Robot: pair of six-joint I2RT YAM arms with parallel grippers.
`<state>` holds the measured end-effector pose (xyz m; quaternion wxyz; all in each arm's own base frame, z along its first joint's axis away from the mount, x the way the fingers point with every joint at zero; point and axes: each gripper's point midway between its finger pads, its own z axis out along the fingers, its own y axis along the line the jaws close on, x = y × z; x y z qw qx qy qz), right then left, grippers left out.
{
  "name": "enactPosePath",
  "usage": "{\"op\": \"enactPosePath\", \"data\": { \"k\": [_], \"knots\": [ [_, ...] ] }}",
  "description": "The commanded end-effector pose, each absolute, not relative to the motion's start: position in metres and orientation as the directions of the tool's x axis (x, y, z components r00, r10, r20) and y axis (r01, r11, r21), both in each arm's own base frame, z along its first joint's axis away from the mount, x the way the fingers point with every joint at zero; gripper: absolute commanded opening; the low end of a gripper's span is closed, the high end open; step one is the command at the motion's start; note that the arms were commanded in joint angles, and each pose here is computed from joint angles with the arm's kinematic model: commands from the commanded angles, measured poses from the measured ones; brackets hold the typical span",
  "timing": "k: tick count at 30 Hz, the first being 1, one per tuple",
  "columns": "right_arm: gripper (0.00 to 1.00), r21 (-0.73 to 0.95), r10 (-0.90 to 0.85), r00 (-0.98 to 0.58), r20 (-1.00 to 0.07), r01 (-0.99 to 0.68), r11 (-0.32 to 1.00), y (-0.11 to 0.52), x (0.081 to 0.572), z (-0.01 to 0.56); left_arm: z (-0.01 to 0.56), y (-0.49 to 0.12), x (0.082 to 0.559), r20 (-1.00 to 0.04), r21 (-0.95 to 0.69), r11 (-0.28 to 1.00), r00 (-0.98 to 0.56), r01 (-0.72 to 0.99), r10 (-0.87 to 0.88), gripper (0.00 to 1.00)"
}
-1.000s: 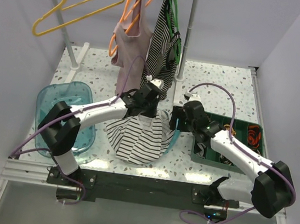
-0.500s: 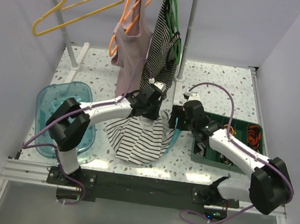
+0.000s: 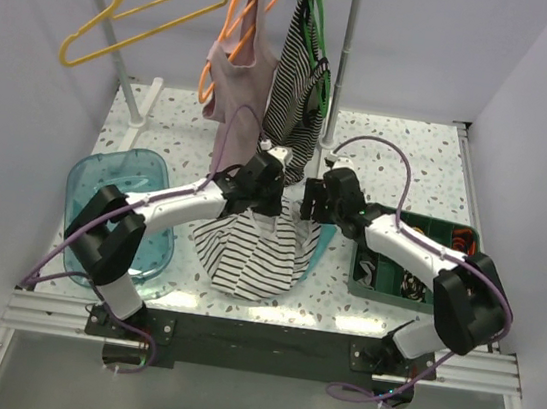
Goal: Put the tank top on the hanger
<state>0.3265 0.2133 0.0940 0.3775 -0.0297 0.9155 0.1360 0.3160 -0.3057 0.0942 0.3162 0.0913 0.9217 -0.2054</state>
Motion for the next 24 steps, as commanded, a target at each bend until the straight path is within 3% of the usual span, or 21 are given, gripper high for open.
{"op": "enactPosePath", "data": {
  "k": [1, 9, 12, 13, 16, 19, 24],
  "knots": [
    [0.64, 0.237, 0.077, -0.661, -0.747, -0.156, 0.959, 0.225, 0.355, 0.110, 0.132, -0.301, 0.321, -0.684, -0.375, 0.879, -0.727, 0.294, -0.049, 0.00],
    [0.43, 0.201, 0.075, -0.656, -0.751, -0.120, 0.972, 0.221, 0.364, 0.105, 0.148, -0.290, 0.317, -0.705, -0.381, 0.875, -0.706, 0.299, -0.066, 0.00],
    [0.28, 0.180, 0.078, -0.638, -0.766, -0.096, 0.979, 0.213, 0.365, 0.113, 0.155, -0.286, 0.314, -0.710, -0.384, 0.873, -0.700, 0.300, -0.072, 0.00],
    [0.17, 0.175, 0.078, -0.626, -0.776, -0.095, 0.980, 0.212, 0.365, 0.119, 0.156, -0.284, 0.312, -0.711, -0.382, 0.874, -0.700, 0.299, -0.071, 0.00],
    [0.00, 0.153, 0.071, -0.608, -0.791, -0.084, 0.985, 0.205, 0.365, 0.134, 0.171, -0.276, 0.309, -0.732, -0.384, 0.875, -0.675, 0.295, -0.094, 0.00],
    [0.00, 0.150, 0.082, -0.574, -0.815, -0.073, 0.986, 0.200, 0.367, 0.157, 0.208, -0.264, 0.308, -0.779, -0.391, 0.871, -0.610, 0.297, -0.142, 0.00],
    [0.00, 0.212, 0.147, -0.440, -0.886, -0.101, 0.972, 0.191, 0.361, 0.254, 0.305, -0.227, 0.296, -0.886, -0.338, 0.881, -0.428, 0.331, -0.179, 0.00]
  ]
}}
